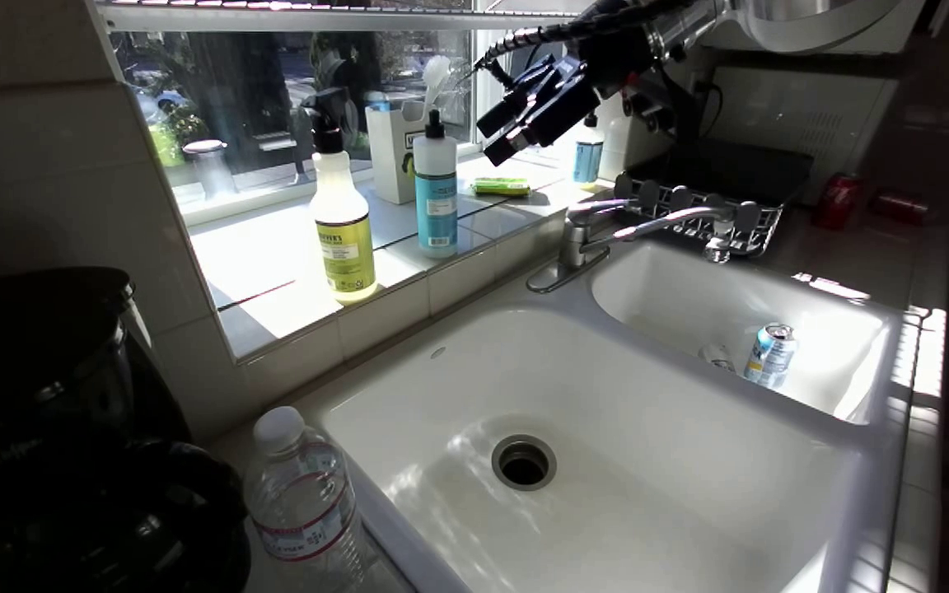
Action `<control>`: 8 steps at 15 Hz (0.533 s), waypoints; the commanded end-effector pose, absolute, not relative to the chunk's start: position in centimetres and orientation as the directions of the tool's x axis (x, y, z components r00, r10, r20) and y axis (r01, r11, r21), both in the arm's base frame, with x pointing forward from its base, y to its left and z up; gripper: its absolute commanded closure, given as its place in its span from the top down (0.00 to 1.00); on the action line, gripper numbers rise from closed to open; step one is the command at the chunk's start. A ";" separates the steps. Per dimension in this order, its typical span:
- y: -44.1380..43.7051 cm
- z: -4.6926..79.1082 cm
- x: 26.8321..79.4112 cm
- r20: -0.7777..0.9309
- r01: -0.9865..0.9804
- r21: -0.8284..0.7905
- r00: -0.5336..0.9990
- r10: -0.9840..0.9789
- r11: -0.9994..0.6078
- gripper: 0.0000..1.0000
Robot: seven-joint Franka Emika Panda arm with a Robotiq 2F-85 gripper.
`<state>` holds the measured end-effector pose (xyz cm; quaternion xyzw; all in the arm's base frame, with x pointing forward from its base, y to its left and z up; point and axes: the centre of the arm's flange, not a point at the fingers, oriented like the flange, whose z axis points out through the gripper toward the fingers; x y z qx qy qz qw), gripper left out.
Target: Press the pump of the bottle with a green label
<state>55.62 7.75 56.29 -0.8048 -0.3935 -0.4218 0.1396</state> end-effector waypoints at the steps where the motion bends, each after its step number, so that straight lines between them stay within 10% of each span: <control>1: 8.0 56.3 59.9 0.802 0.784 0.139 0.270 0.532 -0.605 1.00; 8: 7.8 55.5 64.6 0.832 0.761 0.142 0.254 0.493 -0.632 1.00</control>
